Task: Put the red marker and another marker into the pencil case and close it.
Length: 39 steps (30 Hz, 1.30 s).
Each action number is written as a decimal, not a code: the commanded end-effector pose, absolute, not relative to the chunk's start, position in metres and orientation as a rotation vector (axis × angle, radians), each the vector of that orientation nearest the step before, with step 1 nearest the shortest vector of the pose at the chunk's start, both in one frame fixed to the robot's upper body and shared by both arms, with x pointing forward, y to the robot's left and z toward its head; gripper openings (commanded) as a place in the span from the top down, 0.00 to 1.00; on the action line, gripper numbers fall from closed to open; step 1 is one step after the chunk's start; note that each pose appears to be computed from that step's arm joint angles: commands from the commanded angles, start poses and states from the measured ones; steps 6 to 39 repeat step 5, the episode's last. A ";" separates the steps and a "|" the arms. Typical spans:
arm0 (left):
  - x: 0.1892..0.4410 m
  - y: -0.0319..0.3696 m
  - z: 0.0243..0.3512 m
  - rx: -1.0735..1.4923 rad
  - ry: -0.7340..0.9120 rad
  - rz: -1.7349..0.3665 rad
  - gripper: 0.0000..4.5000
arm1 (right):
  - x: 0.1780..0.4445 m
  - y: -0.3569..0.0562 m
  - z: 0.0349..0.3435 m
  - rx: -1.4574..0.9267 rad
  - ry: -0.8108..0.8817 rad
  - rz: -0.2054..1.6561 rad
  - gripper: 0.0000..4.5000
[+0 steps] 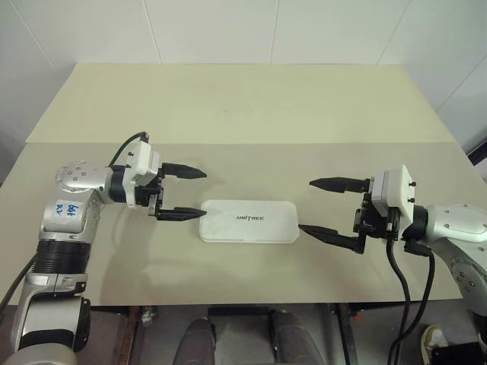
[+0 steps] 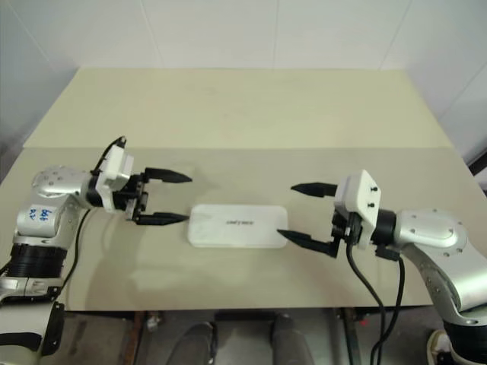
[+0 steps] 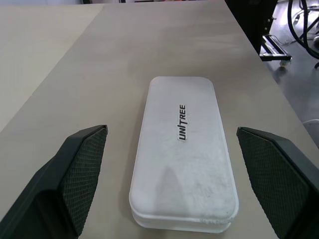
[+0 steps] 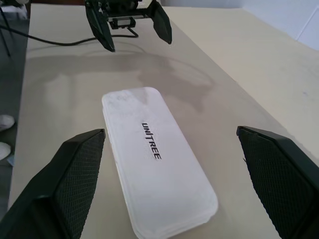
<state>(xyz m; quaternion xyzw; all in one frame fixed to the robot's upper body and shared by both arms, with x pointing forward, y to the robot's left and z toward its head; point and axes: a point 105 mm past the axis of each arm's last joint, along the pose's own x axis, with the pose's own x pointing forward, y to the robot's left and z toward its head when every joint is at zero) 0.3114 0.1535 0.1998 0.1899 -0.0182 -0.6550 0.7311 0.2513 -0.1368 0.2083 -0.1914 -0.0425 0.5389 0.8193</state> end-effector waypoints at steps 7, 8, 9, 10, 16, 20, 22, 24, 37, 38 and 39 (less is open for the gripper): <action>0.309 0.150 0.211 0.441 -0.079 -1.473 0.01 | 0.248 -0.135 0.205 -0.399 -0.122 1.153 0.00; 0.309 0.150 0.211 0.441 -0.079 -1.473 0.01 | 0.248 -0.135 0.205 -0.399 -0.122 1.153 0.00; 0.309 0.150 0.211 0.441 -0.079 -1.473 0.01 | 0.248 -0.135 0.205 -0.399 -0.122 1.153 0.00; 0.309 0.150 0.211 0.441 -0.079 -1.473 0.01 | 0.248 -0.135 0.205 -0.399 -0.122 1.153 0.00; 0.309 0.150 0.211 0.441 -0.079 -1.473 0.01 | 0.248 -0.135 0.205 -0.399 -0.122 1.153 0.00; 0.309 0.150 0.211 0.441 -0.079 -1.473 0.01 | 0.248 -0.135 0.205 -0.399 -0.122 1.153 0.00; 0.309 0.150 0.211 0.441 -0.079 -1.473 0.01 | 0.248 -0.135 0.205 -0.399 -0.122 1.153 0.00; 0.309 0.150 0.211 0.441 -0.079 -1.473 0.01 | 0.248 -0.135 0.205 -0.399 -0.122 1.153 0.00; 0.309 0.150 0.211 0.441 -0.079 -1.473 0.01 | 0.248 -0.135 0.205 -0.399 -0.122 1.153 0.00; 0.309 0.150 0.211 0.441 -0.079 -1.473 0.01 | 0.248 -0.135 0.205 -0.399 -0.122 1.153 0.00; 0.309 0.150 0.211 0.441 -0.079 -1.473 0.01 | 0.248 -0.135 0.205 -0.399 -0.122 1.153 0.00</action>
